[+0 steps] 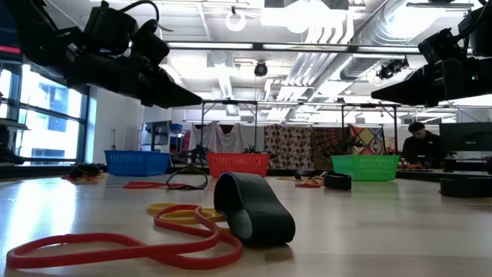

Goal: Sort rubber bands into baskets
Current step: Put the black rubberband into the green bin

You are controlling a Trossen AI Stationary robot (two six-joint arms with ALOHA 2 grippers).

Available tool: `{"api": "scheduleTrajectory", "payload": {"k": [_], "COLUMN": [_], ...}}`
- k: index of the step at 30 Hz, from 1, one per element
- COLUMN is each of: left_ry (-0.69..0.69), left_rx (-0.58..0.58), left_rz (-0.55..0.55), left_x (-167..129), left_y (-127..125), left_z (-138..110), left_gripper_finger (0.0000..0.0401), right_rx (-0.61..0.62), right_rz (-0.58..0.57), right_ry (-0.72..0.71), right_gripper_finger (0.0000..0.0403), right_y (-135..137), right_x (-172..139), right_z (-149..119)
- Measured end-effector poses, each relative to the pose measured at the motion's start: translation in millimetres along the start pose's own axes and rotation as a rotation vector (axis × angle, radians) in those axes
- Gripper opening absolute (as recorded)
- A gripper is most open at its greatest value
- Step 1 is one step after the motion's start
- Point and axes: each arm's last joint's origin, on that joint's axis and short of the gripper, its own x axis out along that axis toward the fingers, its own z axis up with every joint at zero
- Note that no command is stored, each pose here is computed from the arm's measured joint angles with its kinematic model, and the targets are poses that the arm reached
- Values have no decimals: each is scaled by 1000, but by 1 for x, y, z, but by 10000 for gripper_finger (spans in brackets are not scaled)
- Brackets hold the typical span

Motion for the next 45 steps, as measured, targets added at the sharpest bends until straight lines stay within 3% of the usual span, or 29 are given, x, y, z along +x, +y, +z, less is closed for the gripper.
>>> {"api": "scheduleTrajectory", "payload": {"k": [6,11,17,26,35,45], "left_ry": [1,1,3,10,28,43], "left_rx": [8,11,12,15,14,17], "left_rz": [0,0,-1,-1,-4,-7], "left_x": [0,0,0,0,0,0], "left_y": [0,0,0,0,0,-1], "left_z": [0,0,0,-1,-3,-4], "left_gripper_finger": [0,0,0,0,0,0], "right_rx": [213,273,346,393,322,363], "right_rz": [55,100,108,115,121,142], "right_ry": [-56,-111,-57,59,156,437], "right_gripper_finger": [0,0,0,0,0,0], "right_y": [1,1,2,7,21,49], "right_x": [0,-1,2,10,22,44], "right_z": [5,11,7,5,37,73]}}
